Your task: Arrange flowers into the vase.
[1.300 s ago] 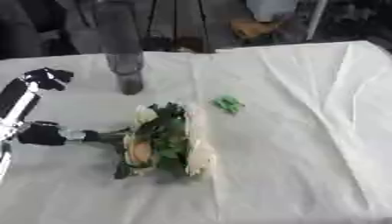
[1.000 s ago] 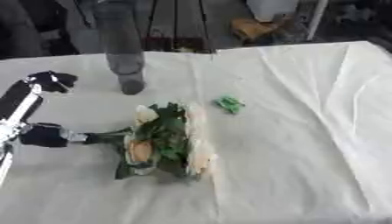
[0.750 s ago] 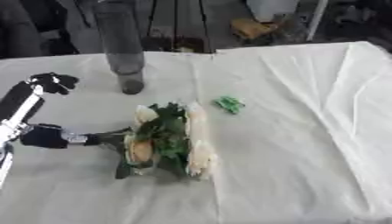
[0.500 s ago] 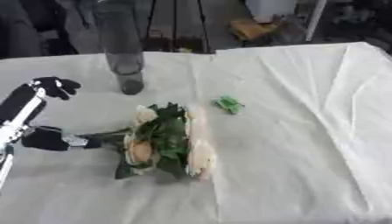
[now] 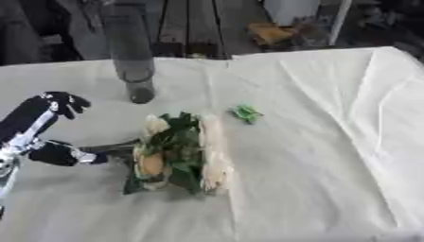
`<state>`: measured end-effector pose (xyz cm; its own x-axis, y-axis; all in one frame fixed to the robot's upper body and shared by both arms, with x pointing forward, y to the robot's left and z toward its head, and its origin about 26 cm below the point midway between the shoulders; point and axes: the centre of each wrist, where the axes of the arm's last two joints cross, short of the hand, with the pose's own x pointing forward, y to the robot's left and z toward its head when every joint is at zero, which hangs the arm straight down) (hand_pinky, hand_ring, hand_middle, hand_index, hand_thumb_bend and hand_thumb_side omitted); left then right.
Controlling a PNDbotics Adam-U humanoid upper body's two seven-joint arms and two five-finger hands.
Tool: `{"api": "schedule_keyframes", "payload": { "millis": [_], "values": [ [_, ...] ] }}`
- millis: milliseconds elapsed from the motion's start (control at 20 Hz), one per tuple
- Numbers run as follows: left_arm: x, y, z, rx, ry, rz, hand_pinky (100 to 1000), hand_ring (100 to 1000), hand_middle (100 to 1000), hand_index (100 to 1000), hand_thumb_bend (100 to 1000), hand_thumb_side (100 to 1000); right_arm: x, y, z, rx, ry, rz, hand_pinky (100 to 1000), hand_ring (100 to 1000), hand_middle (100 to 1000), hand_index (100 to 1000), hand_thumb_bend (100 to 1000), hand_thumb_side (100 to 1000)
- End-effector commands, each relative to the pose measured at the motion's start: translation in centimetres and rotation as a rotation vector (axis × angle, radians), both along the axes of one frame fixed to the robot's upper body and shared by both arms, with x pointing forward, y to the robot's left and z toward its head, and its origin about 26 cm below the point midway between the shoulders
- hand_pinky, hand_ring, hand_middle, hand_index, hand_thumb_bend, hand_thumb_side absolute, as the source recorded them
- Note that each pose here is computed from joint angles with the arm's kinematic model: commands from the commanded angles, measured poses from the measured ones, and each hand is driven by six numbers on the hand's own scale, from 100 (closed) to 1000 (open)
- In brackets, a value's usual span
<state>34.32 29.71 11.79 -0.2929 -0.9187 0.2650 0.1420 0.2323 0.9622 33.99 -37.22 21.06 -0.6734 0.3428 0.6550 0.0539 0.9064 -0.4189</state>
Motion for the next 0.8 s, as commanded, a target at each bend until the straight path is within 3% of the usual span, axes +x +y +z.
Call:
{"api": "schedule_keyframes", "payload": {
  "millis": [50, 350, 800],
  "values": [
    [0.4, 0.1, 0.6, 0.048, 0.003, -0.021, 705, 599, 606, 768, 823, 248, 0.0, -0.1, 1.2, -0.013, -0.027, 0.006, 792, 837, 879, 948, 193, 477],
    [0.5, -0.7, -0.6, 0.053, 0.034, -0.052, 685, 568, 580, 750, 732, 212, 0.0, -0.1, 1.2, -0.012, -0.028, 0.008, 792, 839, 879, 951, 197, 478],
    [0.7, -1.2, -2.6, 0.045, 0.058, -0.031, 679, 553, 568, 742, 692, 199, 0.0, 0.0, 1.1, -0.009, -0.027, 0.009, 793, 840, 881, 952, 198, 479]
  ]
}}
